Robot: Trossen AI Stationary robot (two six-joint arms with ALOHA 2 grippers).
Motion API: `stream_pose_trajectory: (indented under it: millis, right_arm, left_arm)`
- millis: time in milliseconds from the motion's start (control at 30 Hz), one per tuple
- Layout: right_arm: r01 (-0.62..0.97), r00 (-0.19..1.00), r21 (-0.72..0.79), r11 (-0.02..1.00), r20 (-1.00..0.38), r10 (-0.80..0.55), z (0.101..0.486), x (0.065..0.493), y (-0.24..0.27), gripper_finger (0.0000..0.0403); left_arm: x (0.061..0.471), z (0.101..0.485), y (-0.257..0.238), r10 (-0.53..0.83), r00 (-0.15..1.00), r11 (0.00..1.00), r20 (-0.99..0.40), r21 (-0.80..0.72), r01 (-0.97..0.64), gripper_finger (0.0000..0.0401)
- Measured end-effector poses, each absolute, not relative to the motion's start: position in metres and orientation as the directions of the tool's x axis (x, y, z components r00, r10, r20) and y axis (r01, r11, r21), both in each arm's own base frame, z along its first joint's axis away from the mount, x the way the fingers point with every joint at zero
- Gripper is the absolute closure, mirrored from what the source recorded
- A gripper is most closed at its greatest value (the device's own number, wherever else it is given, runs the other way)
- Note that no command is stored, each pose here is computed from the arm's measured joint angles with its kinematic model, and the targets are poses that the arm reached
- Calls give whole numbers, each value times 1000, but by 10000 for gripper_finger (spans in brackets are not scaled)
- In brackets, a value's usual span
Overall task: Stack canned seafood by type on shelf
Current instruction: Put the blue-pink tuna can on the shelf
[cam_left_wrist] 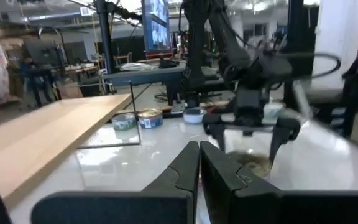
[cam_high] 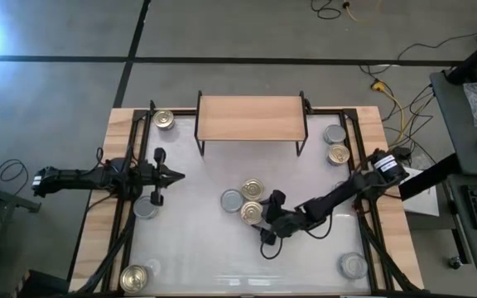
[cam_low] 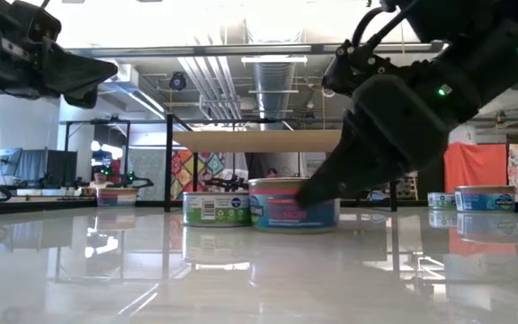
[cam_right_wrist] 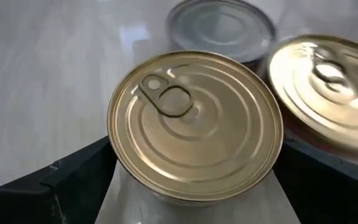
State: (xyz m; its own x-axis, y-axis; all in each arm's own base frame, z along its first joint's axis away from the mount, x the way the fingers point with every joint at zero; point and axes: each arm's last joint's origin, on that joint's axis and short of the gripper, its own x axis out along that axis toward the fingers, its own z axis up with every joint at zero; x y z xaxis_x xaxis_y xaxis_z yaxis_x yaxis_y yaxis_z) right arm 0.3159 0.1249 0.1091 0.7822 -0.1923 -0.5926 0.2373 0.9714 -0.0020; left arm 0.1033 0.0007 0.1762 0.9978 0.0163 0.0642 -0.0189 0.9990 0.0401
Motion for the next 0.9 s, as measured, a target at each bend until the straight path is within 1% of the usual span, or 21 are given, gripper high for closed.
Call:
stream_pose_trajectory:
  millis: [67, 133, 200, 300, 367, 500, 667, 767, 900]
  right_arm:
    - [163, 781, -2, 987, -610, -130, 111, 318, 123, 3]
    - [104, 777, 16, 994, -626, -71, 111, 321, 120, 3]
    - [68, 771, 24, 997, -636, -38, 111, 323, 117, 3]
    - [3, 761, 31, 1000, -649, 18, 111, 326, 112, 3]
    - [-43, 754, 30, 999, -654, 52, 111, 327, 109, 3]
    - [-124, 765, 13, 992, -636, 104, 114, 331, 105, 3]
    - [-199, 808, -73, 977, -577, 122, 119, 336, 104, 3]
    - [-234, 813, -64, 970, -559, 159, 121, 337, 105, 3]
    - [-255, 806, -45, 966, -561, 187, 121, 337, 106, 3]
  left_arm:
    - [103, 177, 0, -3, 997, 996, 76, -93, 10, 401]
    - [103, 180, 0, -14, 995, 985, 103, -167, 32, 401]
    - [103, 182, -2, -82, 989, 977, 123, -186, 104, 401]
    - [103, 185, -9, -280, 946, 938, 165, -164, 307, 401]
    - [103, 190, -11, -345, 914, 911, 212, -159, 380, 401]
    - [106, 190, -13, -341, 914, 908, 218, -175, 380, 401]
    - [112, 190, -14, -256, 943, 934, 212, -198, 298, 401]
    - [116, 191, -15, -234, 946, 941, 223, -191, 278, 401]
    - [122, 191, -18, -255, 938, 936, 235, -183, 300, 401]
